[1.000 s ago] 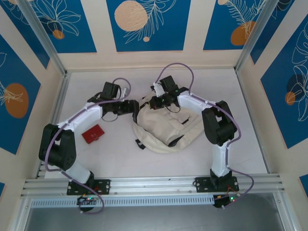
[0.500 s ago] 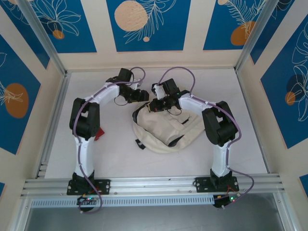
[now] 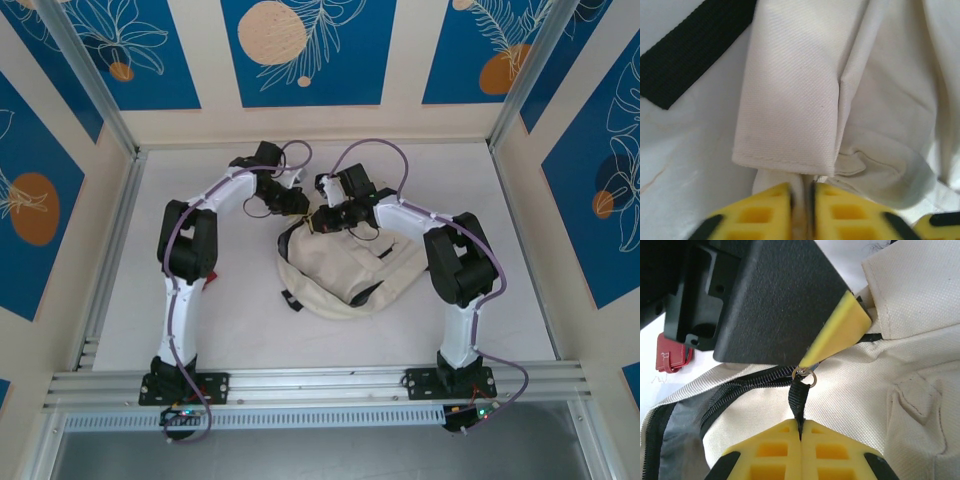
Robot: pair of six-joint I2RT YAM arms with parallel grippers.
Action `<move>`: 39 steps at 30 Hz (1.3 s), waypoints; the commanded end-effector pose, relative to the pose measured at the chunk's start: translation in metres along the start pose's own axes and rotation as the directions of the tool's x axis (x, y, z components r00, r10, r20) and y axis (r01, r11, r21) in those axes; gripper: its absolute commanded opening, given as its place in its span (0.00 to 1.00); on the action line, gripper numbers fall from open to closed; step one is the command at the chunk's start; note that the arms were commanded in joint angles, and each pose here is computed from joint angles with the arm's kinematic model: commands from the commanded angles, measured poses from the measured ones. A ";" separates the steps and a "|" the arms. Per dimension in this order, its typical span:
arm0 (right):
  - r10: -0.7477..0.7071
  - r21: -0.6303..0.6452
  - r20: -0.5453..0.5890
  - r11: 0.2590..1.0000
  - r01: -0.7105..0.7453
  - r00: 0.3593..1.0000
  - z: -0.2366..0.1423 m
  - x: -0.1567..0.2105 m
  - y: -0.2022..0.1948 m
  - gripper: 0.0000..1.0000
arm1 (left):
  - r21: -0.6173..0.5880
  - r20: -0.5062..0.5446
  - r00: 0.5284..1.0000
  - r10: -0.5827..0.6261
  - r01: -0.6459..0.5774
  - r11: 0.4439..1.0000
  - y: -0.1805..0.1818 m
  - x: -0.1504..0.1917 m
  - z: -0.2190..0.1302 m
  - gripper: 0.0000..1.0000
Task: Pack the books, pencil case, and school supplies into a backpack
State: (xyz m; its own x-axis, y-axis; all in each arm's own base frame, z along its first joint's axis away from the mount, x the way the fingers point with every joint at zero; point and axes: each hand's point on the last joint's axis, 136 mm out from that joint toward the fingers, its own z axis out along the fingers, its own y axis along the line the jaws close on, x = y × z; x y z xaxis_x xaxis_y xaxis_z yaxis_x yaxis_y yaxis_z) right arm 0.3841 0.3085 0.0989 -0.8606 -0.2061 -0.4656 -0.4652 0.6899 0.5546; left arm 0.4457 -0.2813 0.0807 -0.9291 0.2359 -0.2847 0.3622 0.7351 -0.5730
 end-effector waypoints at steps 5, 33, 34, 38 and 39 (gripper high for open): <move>-0.002 -0.017 -0.029 1.000 0.001 1.000 -0.017 0.015 0.019 0.00 | 0.006 0.010 1.000 0.013 -0.013 1.000 -0.005 -0.010 0.005 0.00; -0.004 -0.312 -0.163 0.949 -0.048 0.987 0.002 0.070 0.096 0.00 | -0.015 0.066 0.998 -0.003 0.004 1.000 0.002 -0.029 0.012 0.00; 0.023 -0.278 -0.135 0.959 -0.060 0.991 0.000 0.064 0.086 0.00 | -0.017 0.066 0.998 -0.001 0.002 1.000 0.001 -0.029 0.012 0.00; 0.095 -0.091 -0.019 0.991 -0.096 0.995 -0.013 0.034 0.038 0.00 | -0.001 0.066 0.998 0.004 -0.004 1.000 -0.004 -0.027 0.007 0.00; 0.106 -0.063 -0.001 0.992 -0.106 0.994 -0.014 0.028 0.029 0.00 | 0.004 0.069 0.998 0.005 -0.005 1.000 -0.006 -0.027 0.005 0.00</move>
State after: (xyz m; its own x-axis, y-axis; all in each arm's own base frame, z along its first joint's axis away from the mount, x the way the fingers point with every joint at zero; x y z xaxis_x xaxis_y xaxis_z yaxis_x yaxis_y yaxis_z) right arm 0.3146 0.3365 0.0973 -0.9075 -0.2189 -0.3586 -0.4152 0.5966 0.6868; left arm 0.4581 -0.2870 0.0757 -0.9409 0.1988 -0.2742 0.3258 0.7524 -0.5725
